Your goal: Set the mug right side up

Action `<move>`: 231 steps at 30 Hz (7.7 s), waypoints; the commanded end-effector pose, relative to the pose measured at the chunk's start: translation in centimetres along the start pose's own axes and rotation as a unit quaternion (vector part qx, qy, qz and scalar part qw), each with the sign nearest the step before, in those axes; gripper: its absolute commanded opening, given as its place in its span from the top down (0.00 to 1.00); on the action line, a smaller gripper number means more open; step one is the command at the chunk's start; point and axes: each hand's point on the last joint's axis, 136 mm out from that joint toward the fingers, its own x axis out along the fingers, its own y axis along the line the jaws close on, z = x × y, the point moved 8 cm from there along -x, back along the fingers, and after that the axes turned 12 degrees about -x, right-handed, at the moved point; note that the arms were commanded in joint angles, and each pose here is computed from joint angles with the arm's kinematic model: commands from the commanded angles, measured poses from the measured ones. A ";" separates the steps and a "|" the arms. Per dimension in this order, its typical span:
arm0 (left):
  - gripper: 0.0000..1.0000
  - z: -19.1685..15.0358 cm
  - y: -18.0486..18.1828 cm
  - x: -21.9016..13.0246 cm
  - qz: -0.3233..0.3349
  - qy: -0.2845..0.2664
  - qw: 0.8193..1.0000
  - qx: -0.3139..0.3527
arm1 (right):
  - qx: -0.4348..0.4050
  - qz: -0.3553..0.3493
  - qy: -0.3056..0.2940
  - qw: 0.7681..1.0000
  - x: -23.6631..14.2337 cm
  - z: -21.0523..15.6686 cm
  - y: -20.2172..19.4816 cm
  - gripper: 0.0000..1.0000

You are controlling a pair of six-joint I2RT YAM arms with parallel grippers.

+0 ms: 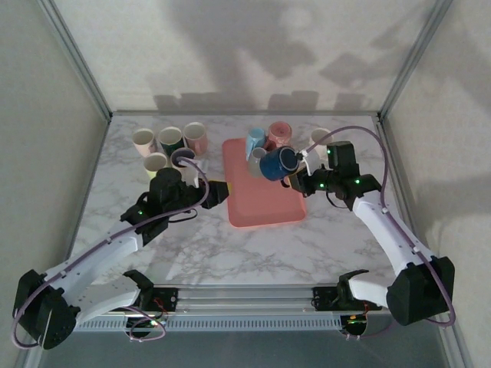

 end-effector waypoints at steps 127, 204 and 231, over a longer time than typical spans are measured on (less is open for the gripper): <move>1.00 5.5 -6.8 -3.1 0.015 -0.145 0.988 -0.056 | 0.142 0.008 -0.055 0.988 -4.5 6.0 4.2 0.45; 0.99 -0.4 13.4 8.4 0.500 0.072 0.858 0.096 | 0.193 0.019 0.133 0.972 2.1 3.3 1.8 0.42; 0.52 0.9 7.6 3.3 0.390 0.036 0.918 0.058 | 0.140 -0.169 0.161 0.962 1.1 3.3 -2.9 0.33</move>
